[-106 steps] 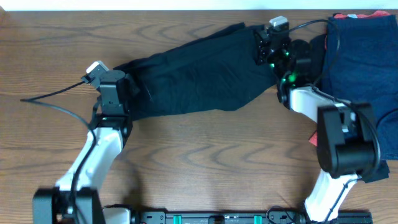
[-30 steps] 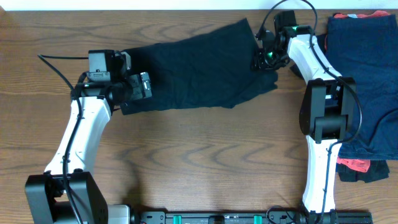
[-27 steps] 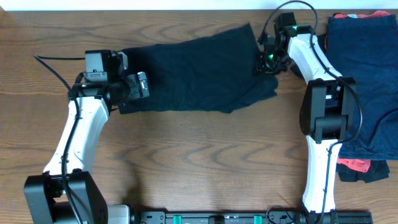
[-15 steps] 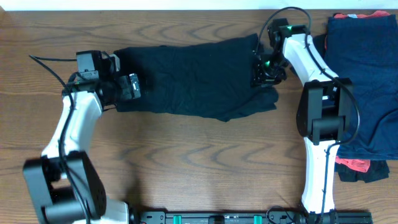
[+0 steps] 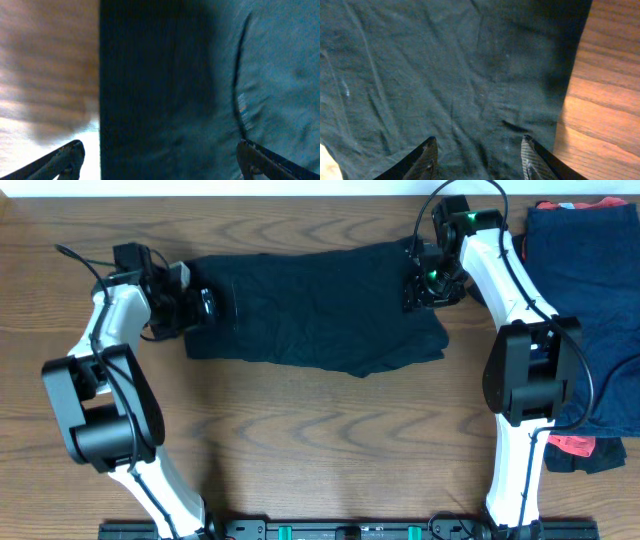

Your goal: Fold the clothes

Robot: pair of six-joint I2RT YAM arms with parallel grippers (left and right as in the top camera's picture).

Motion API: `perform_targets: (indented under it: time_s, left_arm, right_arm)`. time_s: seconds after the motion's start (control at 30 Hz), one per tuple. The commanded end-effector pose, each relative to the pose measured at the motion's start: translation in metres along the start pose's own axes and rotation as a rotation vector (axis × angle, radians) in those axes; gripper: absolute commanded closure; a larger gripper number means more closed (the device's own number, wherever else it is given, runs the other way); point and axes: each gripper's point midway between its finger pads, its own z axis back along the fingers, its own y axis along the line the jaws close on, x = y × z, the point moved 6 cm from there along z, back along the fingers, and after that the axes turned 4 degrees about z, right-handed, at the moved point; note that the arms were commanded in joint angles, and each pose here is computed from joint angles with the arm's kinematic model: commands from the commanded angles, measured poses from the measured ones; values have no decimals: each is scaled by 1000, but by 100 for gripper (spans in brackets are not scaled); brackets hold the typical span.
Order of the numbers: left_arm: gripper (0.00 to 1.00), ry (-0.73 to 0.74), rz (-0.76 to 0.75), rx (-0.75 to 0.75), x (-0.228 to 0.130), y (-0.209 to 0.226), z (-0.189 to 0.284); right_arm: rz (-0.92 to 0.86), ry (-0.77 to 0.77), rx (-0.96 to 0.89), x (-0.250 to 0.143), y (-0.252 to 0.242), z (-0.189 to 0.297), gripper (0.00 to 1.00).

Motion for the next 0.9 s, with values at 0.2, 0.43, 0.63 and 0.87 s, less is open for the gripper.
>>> perform_targets:
  time_s: [0.2,0.43,0.63,0.87]
  left_arm:
    - [2,81,-45,33,-10,6,-15]
    - [7,135,-119,-70,-19,-23,-39]
    - [94,144,-95,-6,-21,-24,-46]
    - [94,72,-42,126,-13,-6,0]
  right_arm:
    - [23,-25,-12,2,2,8,48]
    - [25,-40,-7,4,2,8,48]
    - [16,-44,-8,4,-3,9,49]
    - [22,-144,43,20,-6,15,60]
